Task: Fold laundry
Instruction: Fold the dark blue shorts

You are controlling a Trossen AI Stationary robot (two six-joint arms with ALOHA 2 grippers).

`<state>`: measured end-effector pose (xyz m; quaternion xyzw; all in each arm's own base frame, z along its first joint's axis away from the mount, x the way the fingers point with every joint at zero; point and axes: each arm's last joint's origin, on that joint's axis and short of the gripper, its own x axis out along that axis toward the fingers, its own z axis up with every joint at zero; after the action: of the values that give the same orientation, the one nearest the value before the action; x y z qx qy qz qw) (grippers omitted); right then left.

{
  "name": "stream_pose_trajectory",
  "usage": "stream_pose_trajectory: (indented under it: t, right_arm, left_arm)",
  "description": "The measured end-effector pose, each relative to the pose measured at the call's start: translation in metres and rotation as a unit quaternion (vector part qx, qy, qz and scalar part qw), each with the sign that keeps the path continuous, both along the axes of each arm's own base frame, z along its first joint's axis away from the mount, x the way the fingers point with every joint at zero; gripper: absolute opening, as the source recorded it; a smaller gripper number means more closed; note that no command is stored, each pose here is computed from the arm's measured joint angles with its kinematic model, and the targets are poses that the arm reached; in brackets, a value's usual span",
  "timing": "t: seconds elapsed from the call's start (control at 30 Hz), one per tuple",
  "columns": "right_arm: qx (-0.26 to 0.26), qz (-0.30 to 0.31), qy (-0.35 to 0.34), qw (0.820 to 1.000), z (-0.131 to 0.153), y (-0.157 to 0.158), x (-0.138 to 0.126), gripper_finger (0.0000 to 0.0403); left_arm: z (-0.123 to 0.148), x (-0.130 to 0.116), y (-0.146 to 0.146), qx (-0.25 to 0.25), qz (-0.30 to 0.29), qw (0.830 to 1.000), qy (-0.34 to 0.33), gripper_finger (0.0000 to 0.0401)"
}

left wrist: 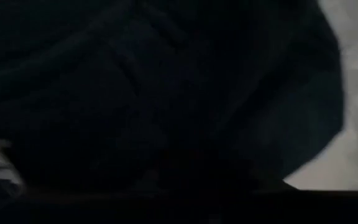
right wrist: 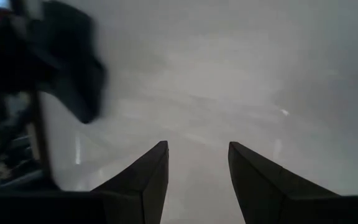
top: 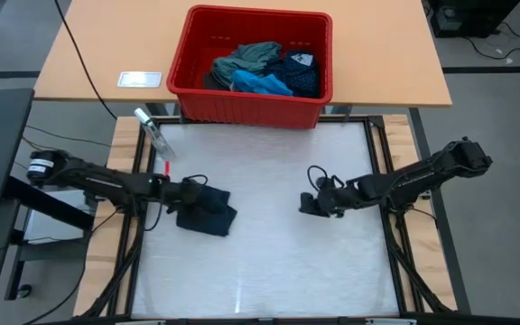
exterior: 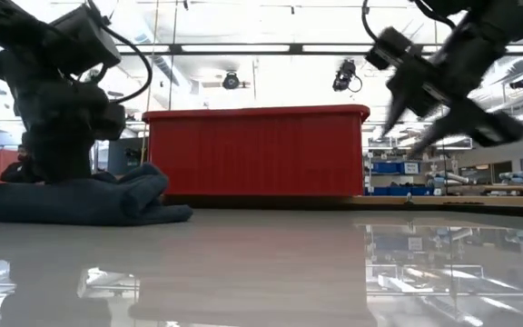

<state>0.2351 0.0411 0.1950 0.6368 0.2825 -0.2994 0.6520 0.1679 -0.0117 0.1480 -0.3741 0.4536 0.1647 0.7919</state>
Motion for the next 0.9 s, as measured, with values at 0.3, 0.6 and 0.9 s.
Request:
stream_pose_trajectory:
  t: [0.3,0.6,0.9]
  right_arm:
    - [-0.108,0.000,-0.051,0.993,0.008,-0.030,0.011,0.0174]
    - [-0.134,0.058,-0.028,0.989,0.006,-0.060,0.010,0.0174]
    - [-0.162,0.106,-0.033,0.980,0.007,-0.071,0.010,0.0174]
  left_arm:
    - [0.014,-0.002,0.004,-0.022,0.016,0.998,-0.051,0.0161]
    - [0.009,-0.004,0.040,0.024,0.130,0.991,-0.028,0.0165]
    - [0.041,0.017,0.055,0.013,0.150,0.969,-0.195,0.0165]
